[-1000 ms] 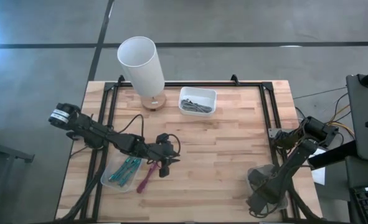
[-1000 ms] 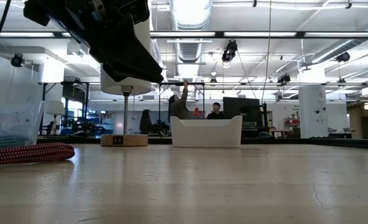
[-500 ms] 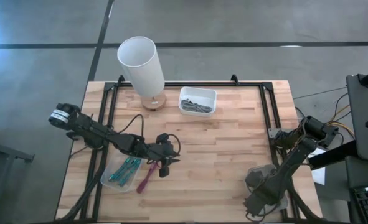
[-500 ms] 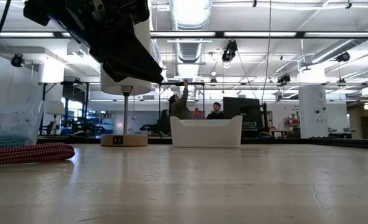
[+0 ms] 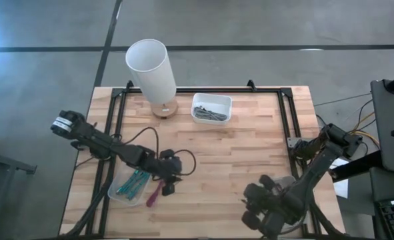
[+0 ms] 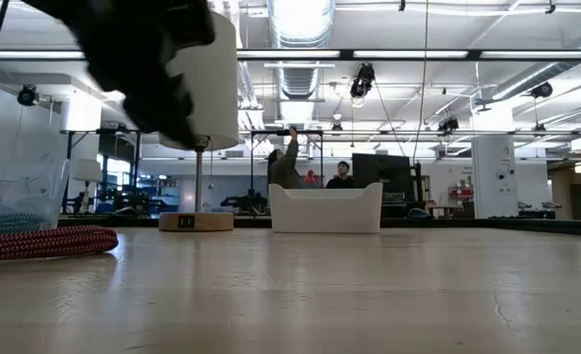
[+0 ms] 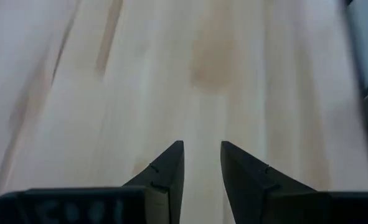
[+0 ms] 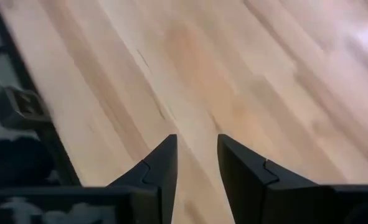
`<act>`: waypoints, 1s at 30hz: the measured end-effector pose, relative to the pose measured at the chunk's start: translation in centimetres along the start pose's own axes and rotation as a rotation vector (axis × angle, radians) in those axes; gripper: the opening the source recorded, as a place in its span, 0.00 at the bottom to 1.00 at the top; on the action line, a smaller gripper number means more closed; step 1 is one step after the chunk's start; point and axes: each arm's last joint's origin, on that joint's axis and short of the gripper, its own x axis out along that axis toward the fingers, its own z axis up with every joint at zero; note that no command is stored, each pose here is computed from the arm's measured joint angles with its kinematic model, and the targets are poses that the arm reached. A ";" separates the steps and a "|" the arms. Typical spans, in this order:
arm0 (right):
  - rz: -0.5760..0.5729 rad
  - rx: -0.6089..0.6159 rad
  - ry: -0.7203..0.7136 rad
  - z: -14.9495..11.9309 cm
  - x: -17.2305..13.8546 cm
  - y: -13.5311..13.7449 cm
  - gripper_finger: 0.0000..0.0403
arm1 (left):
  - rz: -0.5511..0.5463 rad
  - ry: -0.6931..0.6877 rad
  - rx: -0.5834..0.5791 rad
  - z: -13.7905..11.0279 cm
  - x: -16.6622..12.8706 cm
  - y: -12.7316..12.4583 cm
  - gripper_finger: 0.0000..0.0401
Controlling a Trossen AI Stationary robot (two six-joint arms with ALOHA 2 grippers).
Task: Pick & Place USB Port
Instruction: Put the pink black charger cable into the grey bin
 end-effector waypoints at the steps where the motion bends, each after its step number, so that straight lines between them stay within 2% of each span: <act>1: 0.018 -0.019 -0.028 0.3 0.3 0.2 0.28 | 0.020 0.046 -0.009 -0.3 -0.1 0.0 0.26; 4: 0.036 -0.075 -0.059 1.3 1.6 0.3 0.28 | 0.072 0.156 -0.034 -1.3 -0.6 -0.2 0.26; 8: 0.043 -0.067 -0.085 2.6 3.6 0.0 0.28 | 0.125 0.254 -0.103 -2.4 -1.0 -0.2 0.26; 14: 0.042 -0.087 -0.117 4.3 6.1 -0.8 0.28 | 0.158 0.295 -0.196 -3.5 -0.9 -0.2 0.26; 21: 0.048 -0.135 -0.147 5.6 7.2 -1.1 0.27 | 0.163 0.328 -0.304 -3.9 -0.8 0.0 0.26; 30: 0.019 -0.163 -0.143 5.5 8.3 -1.9 0.24 | 0.194 0.394 -0.429 -4.1 0.1 -0.5 0.26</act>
